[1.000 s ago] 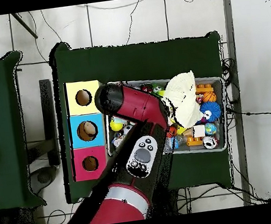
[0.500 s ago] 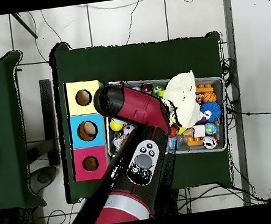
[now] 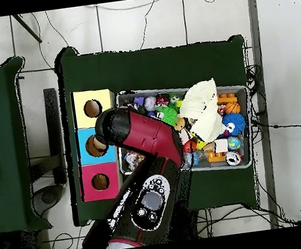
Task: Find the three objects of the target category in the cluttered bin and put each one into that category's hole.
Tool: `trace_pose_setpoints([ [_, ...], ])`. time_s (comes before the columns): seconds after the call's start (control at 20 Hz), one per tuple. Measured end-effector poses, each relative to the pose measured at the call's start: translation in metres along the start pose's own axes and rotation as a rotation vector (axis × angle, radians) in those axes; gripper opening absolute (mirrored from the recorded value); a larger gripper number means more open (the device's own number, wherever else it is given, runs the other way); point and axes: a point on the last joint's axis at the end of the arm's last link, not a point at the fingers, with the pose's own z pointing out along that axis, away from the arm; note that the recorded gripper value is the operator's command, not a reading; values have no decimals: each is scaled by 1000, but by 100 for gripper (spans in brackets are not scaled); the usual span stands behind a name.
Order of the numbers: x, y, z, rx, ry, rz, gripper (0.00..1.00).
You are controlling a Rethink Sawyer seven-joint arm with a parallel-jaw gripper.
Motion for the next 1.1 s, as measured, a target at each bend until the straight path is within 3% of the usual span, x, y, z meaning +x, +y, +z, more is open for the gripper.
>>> trace_pose_setpoints([
  [0.25, 6, -15, 8, -7, -43, 6, 100],
  [0.55, 5, -30, 37, -42, -122, 22, 100],
  [0.85, -3, -35, 71, -72, -158, 46, 100],
  [1.1, 0, -39, 88, -66, -179, 37, 100],
])
